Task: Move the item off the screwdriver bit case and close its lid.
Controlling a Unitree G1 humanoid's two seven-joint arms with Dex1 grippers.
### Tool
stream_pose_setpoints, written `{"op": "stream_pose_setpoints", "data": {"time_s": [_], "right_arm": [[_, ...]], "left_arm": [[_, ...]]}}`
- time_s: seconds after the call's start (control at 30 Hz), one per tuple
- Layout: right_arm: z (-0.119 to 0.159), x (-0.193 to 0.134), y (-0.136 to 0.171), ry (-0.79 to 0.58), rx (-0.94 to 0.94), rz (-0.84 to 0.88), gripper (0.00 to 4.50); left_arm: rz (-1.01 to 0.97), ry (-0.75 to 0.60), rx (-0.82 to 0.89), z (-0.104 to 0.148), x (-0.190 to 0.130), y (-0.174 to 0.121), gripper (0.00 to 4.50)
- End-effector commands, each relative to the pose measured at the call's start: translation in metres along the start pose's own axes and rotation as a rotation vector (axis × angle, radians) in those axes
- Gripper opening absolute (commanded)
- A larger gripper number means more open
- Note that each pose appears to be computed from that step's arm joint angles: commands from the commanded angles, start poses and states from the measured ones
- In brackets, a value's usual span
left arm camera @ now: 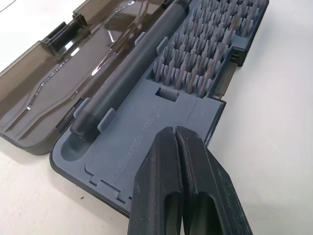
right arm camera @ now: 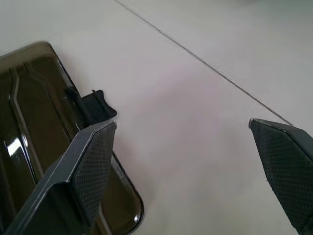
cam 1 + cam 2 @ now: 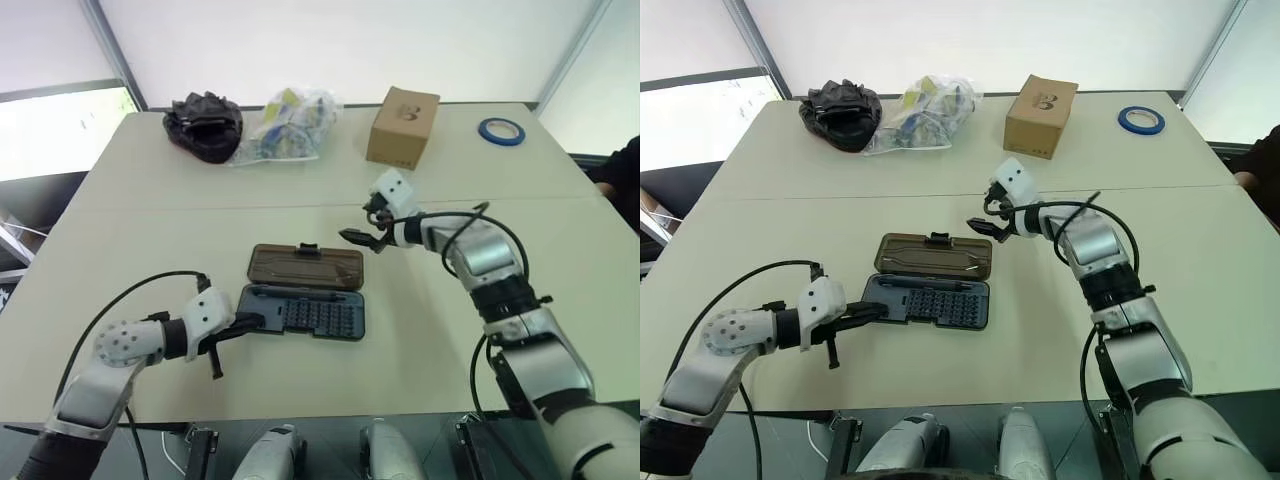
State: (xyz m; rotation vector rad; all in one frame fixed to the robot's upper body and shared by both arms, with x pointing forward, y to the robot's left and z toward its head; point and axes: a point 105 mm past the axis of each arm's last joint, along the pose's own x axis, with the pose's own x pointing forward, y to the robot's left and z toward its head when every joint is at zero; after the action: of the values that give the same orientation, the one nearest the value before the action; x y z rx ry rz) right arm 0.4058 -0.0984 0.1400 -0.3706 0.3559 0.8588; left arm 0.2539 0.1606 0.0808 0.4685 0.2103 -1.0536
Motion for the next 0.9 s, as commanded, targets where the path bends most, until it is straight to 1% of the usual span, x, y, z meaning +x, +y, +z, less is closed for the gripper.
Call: {"op": "stream_pose_setpoints", "data": {"time_s": [0.03,0.17,0.27,0.3,0.37,0.5,0.6,0.63,0.77,0.83,0.9], "right_arm": [[-0.009,-0.002,0.007,0.064,-0.037,0.092,4.50],[-0.024,-0.002,0.013,0.124,-0.049,0.156,4.50],[-0.035,0.006,0.013,0.160,-0.020,0.165,4.50],[-0.040,0.009,0.012,0.174,-0.010,0.159,4.25],[-0.045,0.013,0.010,0.192,0.002,0.152,3.64],[-0.054,0.021,0.010,0.222,0.017,0.168,1.63],[-0.062,0.028,0.017,0.264,-0.008,0.213,0.18],[-0.065,0.029,0.020,0.283,-0.027,0.230,0.08],[-0.078,0.032,0.027,0.336,-0.133,0.275,0.08],[-0.078,0.033,0.025,0.334,-0.192,0.267,0.08],[-0.071,0.033,0.020,0.308,-0.258,0.238,0.08]], "left_arm": [[0.003,0.063,-0.084,-0.018,0.005,-0.010,0.07],[0.031,0.057,-0.114,-0.019,0.005,-0.013,0.07],[0.038,0.055,-0.126,-0.022,0.006,-0.017,0.07],[0.040,0.054,-0.128,-0.023,0.007,-0.018,0.02],[0.046,0.052,-0.132,-0.024,0.008,-0.018,0.00],[0.063,0.057,-0.135,-0.030,0.007,-0.016,0.00],[0.071,0.058,-0.136,-0.034,0.007,-0.015,0.00],[0.074,0.058,-0.138,-0.035,0.007,-0.015,0.00],[0.085,0.057,-0.144,-0.039,0.008,-0.015,0.00],[0.086,0.054,-0.147,-0.039,0.009,-0.015,0.00],[0.086,0.051,-0.151,-0.038,0.010,-0.016,0.00]]}}
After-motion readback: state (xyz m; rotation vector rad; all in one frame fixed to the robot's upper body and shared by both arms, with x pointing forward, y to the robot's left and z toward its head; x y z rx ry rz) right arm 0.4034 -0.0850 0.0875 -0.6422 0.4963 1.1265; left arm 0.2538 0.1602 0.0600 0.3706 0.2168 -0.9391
